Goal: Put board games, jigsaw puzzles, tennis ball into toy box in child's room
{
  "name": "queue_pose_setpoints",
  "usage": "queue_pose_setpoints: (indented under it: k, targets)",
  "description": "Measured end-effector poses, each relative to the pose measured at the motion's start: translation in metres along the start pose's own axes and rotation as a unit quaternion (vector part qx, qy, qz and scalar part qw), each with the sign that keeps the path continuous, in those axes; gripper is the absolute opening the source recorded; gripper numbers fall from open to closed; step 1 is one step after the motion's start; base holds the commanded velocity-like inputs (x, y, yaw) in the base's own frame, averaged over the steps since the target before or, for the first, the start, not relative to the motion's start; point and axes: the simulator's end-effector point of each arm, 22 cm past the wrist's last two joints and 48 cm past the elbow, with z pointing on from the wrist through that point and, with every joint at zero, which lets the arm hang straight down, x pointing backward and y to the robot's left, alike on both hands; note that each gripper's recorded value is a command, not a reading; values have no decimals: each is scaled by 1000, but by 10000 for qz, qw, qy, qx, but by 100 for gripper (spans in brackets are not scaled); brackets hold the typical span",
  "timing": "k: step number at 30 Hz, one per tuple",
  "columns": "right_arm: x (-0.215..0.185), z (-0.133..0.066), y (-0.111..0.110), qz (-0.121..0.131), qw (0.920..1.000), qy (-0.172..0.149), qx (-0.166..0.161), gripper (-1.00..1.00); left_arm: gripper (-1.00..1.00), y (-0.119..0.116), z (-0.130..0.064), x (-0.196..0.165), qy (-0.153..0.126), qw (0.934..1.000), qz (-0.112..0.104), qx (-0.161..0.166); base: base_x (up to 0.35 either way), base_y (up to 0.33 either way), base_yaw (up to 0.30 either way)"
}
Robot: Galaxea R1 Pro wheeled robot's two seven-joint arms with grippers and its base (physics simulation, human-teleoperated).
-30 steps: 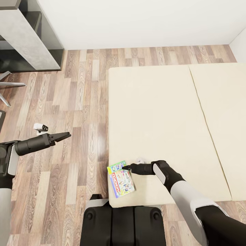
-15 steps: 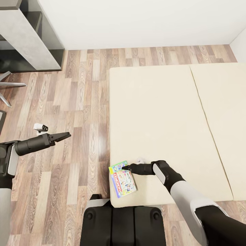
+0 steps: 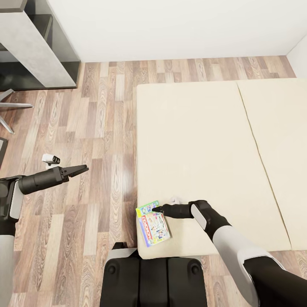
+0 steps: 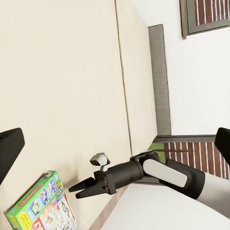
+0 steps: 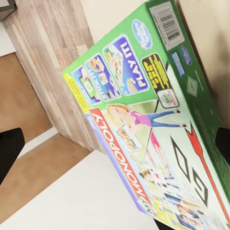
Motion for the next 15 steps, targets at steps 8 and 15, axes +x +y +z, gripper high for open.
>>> queue_pose_setpoints:
  k: [8,15]
  targets:
    - [0,0,0,3,10000,5,-1,100,100,0,0,0,0,10000,2,1,0,0,0]
    - [0,0,0,4,10000,6,-1,100,100,0,0,0,0,10000,3,1,0,0,0]
